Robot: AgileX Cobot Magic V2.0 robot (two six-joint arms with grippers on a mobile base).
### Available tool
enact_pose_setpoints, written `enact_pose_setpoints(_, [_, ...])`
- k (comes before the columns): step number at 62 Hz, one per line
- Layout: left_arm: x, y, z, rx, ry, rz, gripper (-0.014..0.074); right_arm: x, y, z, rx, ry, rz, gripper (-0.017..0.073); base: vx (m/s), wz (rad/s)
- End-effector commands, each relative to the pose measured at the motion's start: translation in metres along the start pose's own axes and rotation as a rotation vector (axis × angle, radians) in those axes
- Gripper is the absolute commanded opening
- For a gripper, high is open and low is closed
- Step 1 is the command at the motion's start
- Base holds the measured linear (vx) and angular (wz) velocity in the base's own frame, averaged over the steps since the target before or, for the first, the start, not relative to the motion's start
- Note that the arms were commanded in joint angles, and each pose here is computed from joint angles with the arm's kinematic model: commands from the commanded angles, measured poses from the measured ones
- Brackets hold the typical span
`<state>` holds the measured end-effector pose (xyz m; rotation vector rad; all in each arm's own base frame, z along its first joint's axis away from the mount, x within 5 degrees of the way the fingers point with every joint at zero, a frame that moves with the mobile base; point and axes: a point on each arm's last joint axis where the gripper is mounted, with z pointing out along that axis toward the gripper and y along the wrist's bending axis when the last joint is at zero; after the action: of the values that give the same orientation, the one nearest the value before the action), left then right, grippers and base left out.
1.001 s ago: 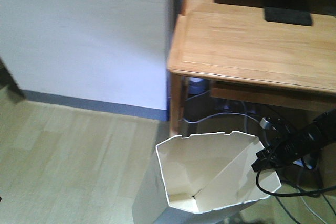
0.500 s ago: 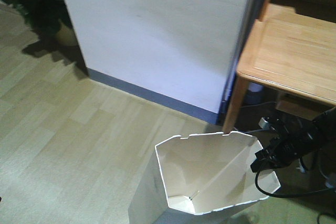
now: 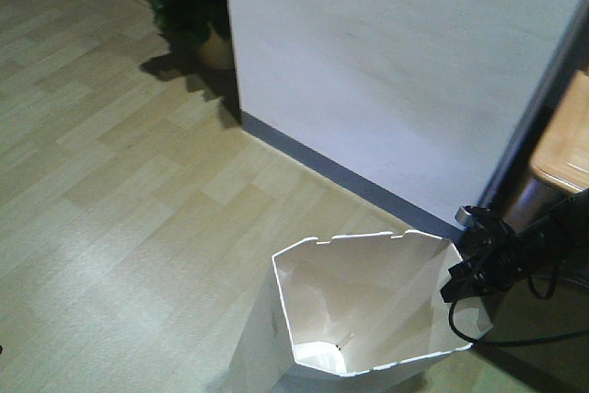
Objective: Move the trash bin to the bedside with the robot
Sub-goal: 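Turn the base away from the desk holding the bin in the right gripper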
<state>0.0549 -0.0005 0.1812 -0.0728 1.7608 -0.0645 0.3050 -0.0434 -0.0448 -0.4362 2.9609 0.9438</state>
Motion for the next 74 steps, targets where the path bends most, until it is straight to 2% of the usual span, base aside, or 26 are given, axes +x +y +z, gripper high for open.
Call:
enact_pose_setpoints(1, [-0.0031, -0.0001, -0.0001, 0.004, -0.072, -0.010, -0.0006, -0.0126, 0.0287, -0.0247, -0.208, -0.054, -0.010, -0.0005, 0.08, 0.47])
enact_pose_setpoints(74, [-0.0031, -0.0001, -0.0001, 0.004, -0.072, -0.010, -0.0006, -0.0126, 0.0287, -0.0247, -0.208, -0.054, -0.010, -0.0005, 0.15, 0.58])
